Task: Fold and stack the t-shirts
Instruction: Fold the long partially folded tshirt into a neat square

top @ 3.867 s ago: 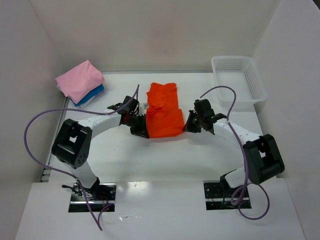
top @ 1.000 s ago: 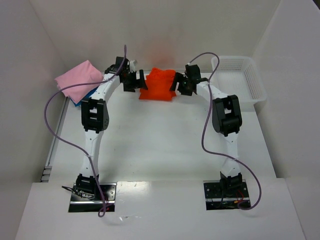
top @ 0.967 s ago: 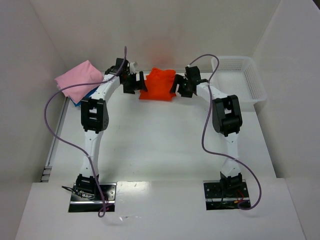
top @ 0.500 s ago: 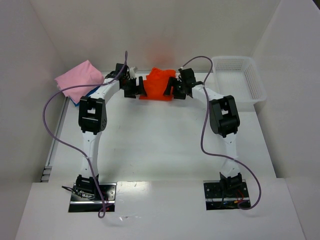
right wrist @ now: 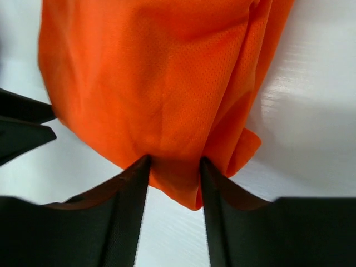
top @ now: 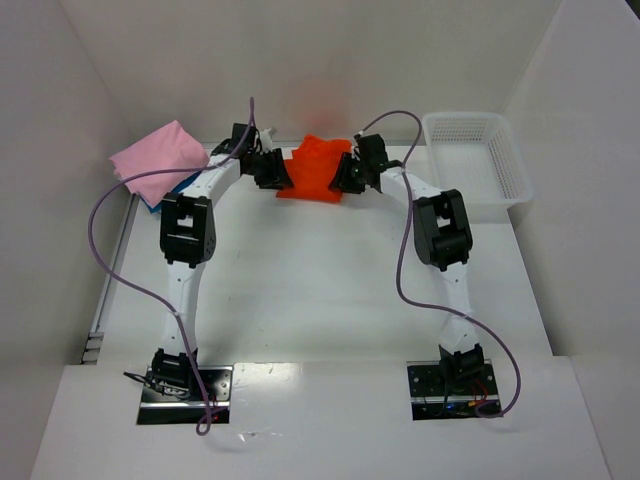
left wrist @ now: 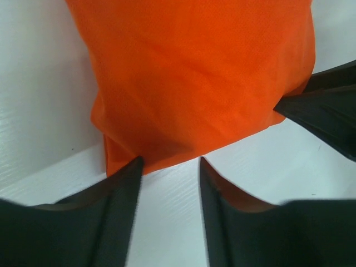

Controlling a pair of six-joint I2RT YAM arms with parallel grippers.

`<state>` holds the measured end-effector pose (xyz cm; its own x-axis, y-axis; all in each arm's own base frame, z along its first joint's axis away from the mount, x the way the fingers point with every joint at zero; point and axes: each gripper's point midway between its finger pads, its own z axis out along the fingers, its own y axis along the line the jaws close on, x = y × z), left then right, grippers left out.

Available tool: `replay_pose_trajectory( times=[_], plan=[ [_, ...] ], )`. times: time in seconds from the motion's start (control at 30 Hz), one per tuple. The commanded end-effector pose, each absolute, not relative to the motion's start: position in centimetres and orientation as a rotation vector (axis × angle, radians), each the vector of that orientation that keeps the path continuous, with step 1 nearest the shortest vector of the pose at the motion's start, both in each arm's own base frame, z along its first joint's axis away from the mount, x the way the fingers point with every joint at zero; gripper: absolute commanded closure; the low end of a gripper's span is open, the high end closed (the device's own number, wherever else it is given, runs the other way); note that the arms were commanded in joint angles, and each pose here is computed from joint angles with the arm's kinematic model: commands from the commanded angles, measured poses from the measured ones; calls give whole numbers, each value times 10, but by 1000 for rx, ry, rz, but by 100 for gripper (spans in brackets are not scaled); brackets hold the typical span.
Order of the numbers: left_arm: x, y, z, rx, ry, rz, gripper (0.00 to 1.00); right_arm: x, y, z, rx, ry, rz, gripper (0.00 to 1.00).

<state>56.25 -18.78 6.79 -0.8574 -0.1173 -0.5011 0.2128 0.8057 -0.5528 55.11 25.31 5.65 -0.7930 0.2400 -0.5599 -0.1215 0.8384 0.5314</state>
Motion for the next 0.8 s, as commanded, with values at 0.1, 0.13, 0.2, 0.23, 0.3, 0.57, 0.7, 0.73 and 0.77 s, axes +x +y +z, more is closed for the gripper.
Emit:
replay_pose_trajectory(
  times=[0.1, 0.13, 0.2, 0.23, 0.3, 0.57, 0.7, 0.73, 0.77],
  plan=[
    [568, -199, 71, 111, 2430, -915, 63, 548, 263, 51, 67, 2389, 756, 69],
    [567, -199, 66, 108, 2439, -916, 73, 547, 262, 50, 69, 2399, 754, 72],
    [565, -200, 68, 112, 2438, -927, 81, 544, 263, 49, 66, 2411, 763, 79],
    [562, -199, 63, 106, 2453, -928, 84, 541, 262, 44, 69, 2423, 760, 80],
    [552, -198, 67, 100, 2469, -929, 90, 535, 260, 43, 73, 2439, 756, 83],
    [508, -194, 79, 114, 2508, -917, 100, 496, 248, 54, 62, 2462, 757, 85],
    [475, -199, 80, 155, 2546, -920, 100, 468, 251, 58, 35, 2480, 774, 85],
    [460, -203, 71, 161, 2582, -927, 100, 454, 251, 50, 31, 2509, 770, 85],
    [452, -209, 81, 186, 2571, -932, 100, 446, 255, 52, 16, 2515, 774, 85]
  ],
)
